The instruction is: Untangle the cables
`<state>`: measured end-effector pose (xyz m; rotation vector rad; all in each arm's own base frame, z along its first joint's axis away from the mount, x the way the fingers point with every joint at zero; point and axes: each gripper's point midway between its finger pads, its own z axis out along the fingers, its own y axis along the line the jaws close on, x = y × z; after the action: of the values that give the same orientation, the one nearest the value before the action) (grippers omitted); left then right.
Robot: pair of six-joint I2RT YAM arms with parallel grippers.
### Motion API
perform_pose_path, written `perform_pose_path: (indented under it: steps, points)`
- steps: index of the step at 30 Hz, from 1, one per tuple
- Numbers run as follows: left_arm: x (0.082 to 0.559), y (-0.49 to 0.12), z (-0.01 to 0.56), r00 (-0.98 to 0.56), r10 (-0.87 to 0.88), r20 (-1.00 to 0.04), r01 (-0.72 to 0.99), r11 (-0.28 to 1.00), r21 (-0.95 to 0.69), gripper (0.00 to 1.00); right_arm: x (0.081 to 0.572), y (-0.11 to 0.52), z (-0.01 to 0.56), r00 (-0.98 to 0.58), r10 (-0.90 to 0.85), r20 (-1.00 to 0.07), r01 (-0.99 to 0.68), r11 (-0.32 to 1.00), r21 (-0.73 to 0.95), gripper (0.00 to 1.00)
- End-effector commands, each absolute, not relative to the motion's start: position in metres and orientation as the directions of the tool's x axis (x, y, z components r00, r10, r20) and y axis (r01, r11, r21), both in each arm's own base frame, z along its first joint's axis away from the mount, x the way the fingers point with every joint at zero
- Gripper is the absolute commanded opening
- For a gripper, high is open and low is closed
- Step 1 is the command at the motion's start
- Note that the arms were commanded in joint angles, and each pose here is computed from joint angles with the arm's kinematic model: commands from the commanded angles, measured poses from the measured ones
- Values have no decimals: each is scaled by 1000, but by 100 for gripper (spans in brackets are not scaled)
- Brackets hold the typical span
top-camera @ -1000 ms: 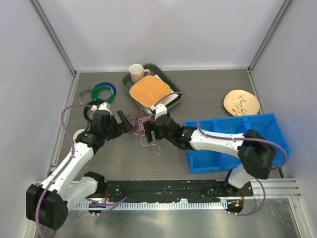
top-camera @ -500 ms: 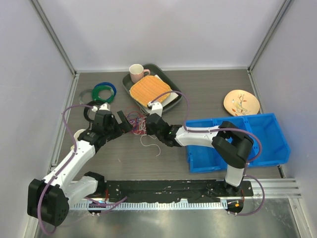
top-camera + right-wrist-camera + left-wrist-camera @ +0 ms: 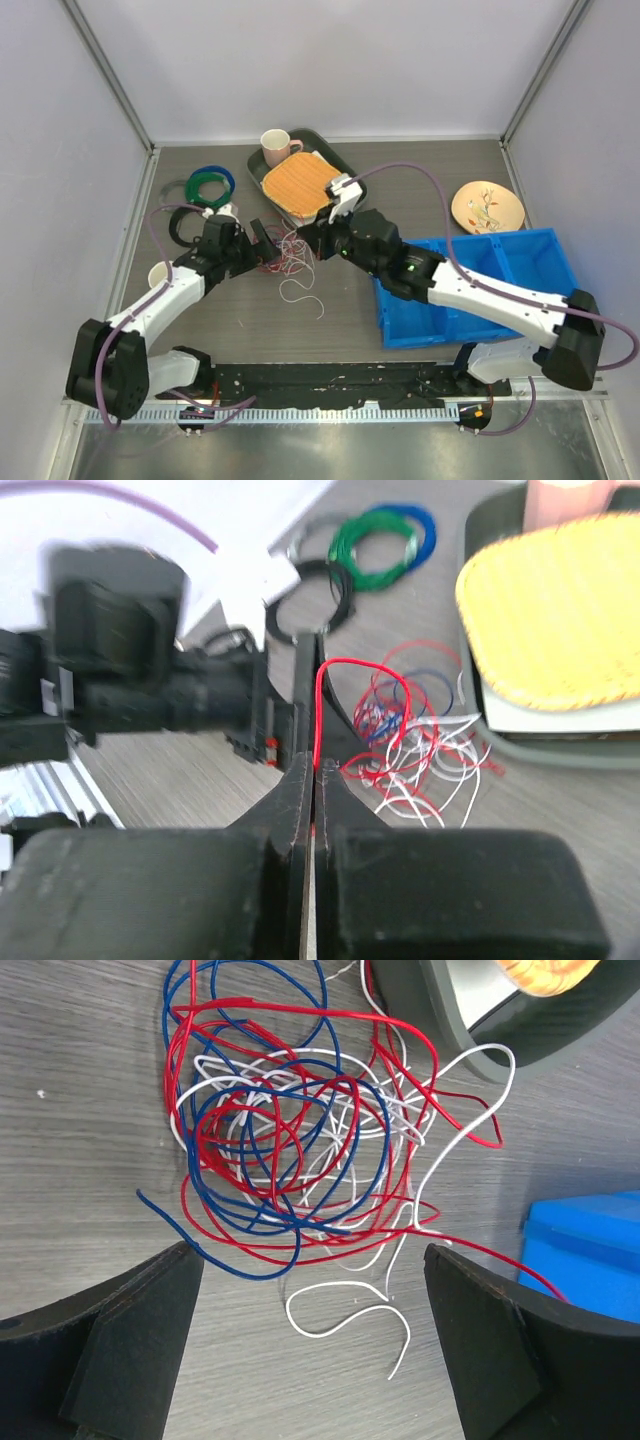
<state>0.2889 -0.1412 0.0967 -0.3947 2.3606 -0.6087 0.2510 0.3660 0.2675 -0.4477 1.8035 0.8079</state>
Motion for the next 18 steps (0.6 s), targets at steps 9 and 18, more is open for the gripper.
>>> perform_pose_path:
  steps: [9,18]
  points:
    - [319,-175,65,-805,-397,-441,-92,818,-568,76,234,322,410,-136,227,-964,-697,670,256,1]
    - [317,-147,58,-760,-449,-470,-233,864,-446,0,235,250,434,27,293,-956,-563,795,228,1]
